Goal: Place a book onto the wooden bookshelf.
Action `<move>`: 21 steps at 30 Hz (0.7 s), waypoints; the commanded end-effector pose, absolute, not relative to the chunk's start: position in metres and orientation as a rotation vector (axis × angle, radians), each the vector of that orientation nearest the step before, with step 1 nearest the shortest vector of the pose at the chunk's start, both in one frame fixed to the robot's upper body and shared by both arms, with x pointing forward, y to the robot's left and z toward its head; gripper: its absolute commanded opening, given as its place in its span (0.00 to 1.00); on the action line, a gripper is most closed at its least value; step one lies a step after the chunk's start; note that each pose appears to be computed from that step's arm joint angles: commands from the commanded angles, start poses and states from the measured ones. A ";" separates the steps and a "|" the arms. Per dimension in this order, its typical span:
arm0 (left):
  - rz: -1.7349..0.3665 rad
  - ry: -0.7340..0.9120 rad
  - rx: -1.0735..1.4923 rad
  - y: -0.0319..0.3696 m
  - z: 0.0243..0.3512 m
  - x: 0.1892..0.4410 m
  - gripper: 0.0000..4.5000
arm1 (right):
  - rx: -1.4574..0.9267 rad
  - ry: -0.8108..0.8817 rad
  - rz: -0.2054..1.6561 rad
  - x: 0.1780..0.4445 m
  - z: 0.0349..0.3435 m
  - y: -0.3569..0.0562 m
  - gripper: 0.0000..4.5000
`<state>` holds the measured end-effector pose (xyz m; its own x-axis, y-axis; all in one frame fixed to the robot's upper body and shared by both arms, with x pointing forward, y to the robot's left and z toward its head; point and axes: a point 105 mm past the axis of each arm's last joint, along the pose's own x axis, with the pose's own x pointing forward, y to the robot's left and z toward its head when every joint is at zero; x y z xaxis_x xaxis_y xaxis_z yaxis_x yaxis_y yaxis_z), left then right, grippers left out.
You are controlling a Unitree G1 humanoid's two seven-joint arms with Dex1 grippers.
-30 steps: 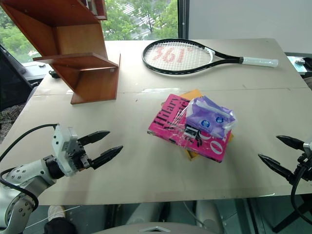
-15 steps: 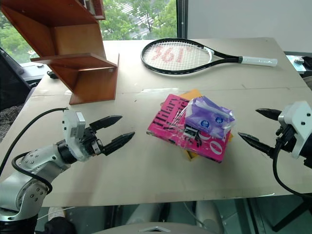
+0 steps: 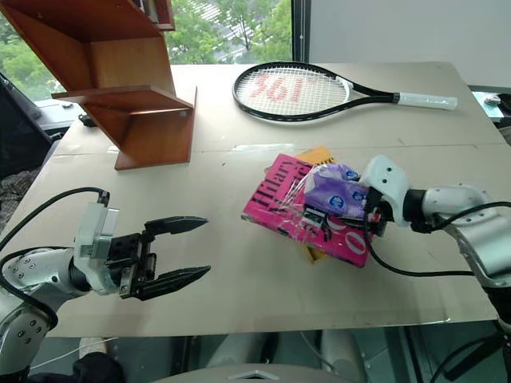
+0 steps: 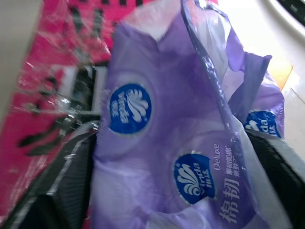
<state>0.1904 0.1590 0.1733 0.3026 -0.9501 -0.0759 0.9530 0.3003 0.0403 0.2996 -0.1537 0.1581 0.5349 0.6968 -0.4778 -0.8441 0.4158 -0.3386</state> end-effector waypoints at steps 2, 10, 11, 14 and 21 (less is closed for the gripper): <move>-1.274 -0.012 0.110 0.154 0.182 0.184 1.00 | -0.596 0.330 0.985 0.302 0.147 -0.156 0.52; -1.270 -0.046 0.099 0.147 0.184 0.184 1.00 | -0.403 0.207 0.807 0.310 0.198 -0.188 0.00; -1.272 -0.055 0.095 0.145 0.185 0.185 1.00 | -0.390 0.205 0.737 0.312 0.203 -0.203 0.00; -1.274 -0.074 0.087 0.141 0.188 0.187 1.00 | -0.397 0.215 0.539 0.315 0.209 -0.245 0.00; -1.315 -0.107 0.074 0.130 0.191 0.195 1.00 | -0.491 0.312 0.325 0.340 0.164 -0.287 0.00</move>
<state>0.1967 0.1329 0.1868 0.2689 -0.9630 0.0189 0.9578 0.2694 0.1002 0.3327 -0.2885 0.1645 0.8921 0.2398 -0.3830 -0.3829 0.8512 -0.3590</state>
